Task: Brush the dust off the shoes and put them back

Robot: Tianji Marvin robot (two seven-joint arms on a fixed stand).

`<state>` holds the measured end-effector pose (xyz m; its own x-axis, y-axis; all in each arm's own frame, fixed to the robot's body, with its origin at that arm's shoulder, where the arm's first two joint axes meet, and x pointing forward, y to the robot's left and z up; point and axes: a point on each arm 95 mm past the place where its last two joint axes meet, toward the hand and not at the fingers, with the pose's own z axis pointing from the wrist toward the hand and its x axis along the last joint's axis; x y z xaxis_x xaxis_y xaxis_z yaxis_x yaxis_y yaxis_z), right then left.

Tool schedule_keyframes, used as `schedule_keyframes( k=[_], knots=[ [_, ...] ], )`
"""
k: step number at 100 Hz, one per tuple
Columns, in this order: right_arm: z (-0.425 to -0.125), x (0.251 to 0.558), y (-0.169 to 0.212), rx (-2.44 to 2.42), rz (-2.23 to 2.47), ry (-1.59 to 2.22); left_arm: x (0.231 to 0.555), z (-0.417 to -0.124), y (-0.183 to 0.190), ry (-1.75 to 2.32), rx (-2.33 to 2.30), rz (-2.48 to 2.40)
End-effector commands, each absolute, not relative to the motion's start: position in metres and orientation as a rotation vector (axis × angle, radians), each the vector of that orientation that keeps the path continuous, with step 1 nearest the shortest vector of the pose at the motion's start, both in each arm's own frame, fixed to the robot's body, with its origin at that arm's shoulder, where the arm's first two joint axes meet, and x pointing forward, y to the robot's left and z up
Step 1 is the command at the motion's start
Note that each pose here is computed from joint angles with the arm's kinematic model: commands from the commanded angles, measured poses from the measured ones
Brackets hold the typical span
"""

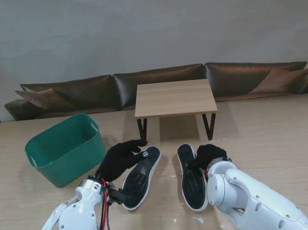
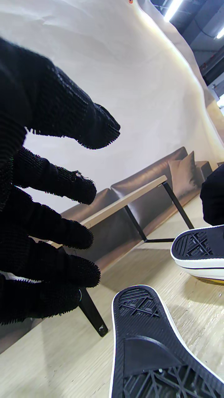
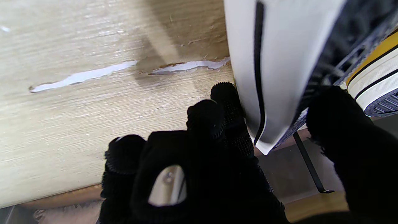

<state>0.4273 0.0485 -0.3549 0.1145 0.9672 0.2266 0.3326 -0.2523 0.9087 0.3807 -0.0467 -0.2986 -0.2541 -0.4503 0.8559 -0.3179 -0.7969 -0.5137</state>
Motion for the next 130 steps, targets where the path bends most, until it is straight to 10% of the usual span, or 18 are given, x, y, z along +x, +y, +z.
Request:
schedule_keyframes(
  k=[1, 130],
  knots=[
    [-0.368, 0.424, 0.043, 1.716, 1.095, 1.322, 0.379, -0.3, -0.049, 0.985, -1.879, -2.213],
    [-0.375, 0.423, 0.028, 1.752, 1.039, 1.42, 0.376, -0.303, -0.049, 0.975, -1.918, -2.198]
  ],
)
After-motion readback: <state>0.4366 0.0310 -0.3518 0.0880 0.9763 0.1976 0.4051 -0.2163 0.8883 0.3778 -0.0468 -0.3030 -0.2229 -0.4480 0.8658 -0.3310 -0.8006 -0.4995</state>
